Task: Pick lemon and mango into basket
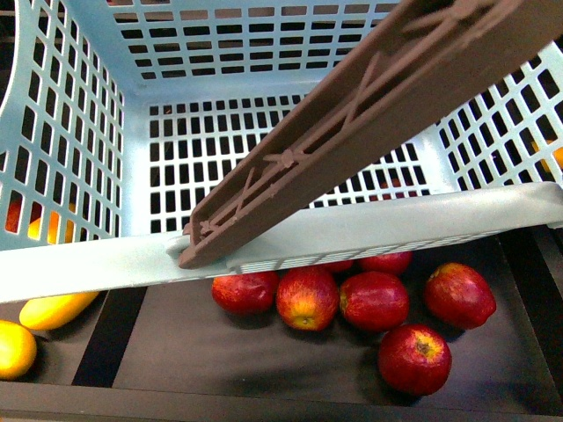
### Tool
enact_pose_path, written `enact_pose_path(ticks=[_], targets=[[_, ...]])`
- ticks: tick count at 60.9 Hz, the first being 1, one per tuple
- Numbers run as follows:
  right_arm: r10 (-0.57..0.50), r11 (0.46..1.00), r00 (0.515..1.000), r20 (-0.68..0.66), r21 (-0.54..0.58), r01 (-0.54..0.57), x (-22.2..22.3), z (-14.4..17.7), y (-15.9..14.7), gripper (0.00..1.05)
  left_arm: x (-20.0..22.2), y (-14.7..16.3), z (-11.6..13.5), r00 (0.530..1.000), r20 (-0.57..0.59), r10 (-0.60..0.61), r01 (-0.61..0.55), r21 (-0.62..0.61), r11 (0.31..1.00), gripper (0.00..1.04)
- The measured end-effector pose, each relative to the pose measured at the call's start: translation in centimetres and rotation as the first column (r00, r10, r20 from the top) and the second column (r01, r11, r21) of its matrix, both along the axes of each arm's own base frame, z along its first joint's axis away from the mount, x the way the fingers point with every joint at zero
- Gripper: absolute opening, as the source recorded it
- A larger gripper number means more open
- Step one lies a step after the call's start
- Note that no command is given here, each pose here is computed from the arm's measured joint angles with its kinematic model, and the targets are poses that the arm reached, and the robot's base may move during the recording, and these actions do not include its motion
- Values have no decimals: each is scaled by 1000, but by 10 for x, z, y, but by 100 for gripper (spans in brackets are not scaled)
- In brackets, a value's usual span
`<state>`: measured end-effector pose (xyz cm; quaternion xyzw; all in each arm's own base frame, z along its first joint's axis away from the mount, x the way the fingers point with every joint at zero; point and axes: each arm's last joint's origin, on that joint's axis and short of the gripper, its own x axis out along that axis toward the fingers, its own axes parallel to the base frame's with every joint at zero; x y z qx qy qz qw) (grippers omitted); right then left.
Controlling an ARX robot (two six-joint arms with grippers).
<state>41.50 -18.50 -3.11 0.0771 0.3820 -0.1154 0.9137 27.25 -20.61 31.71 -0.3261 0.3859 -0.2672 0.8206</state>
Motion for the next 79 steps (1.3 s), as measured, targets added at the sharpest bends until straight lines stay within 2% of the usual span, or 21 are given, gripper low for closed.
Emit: enact_pose_path(ticks=[9, 17, 22, 27, 32, 39, 49, 57, 72, 79], targets=[[16, 1000, 992, 122, -18, -14, -18, 46, 0, 64, 0, 0, 0, 1000, 0, 0, 0, 0, 1000, 5], [44, 999, 967, 251, -25, -40, -38, 99, 4, 64, 0, 0, 0, 1000, 0, 0, 0, 0, 1000, 5], [91, 996, 931, 353, -12, -92, -63, 146, 20, 64, 0, 0, 0, 1000, 0, 0, 0, 0, 1000, 5], [143, 988, 897, 418, -11, -152, -83, 180, 40, 64, 0, 0, 0, 1000, 0, 0, 0, 0, 1000, 5], [206, 974, 839, 504, -25, -225, -101, 220, 68, 64, 0, 0, 0, 1000, 0, 0, 0, 0, 1000, 5], [266, 955, 768, 583, -53, -291, -110, 255, 100, 64, 0, 0, 0, 1000, 0, 0, 0, 0, 1000, 5], [349, 912, 685, 639, -63, -405, -113, 281, 149, 64, 0, 0, 0, 1000, 0, 0, 0, 0, 1000, 5], [425, 857, 632, 649, -63, -511, -113, 285, 190, 64, 0, 0, 0, 1000, 0, 0, 0, 0, 1000, 5], [499, 790, 586, 638, -57, -610, -112, 277, 240, 64, 0, 0, 0, 1000, 1, 2, -2, 1, 1000, 5], [518, 771, 589, 620, -40, -636, -113, 267, 253, 64, 0, 0, 0, 1000, 0, 0, 0, 0, 1000, 5]])
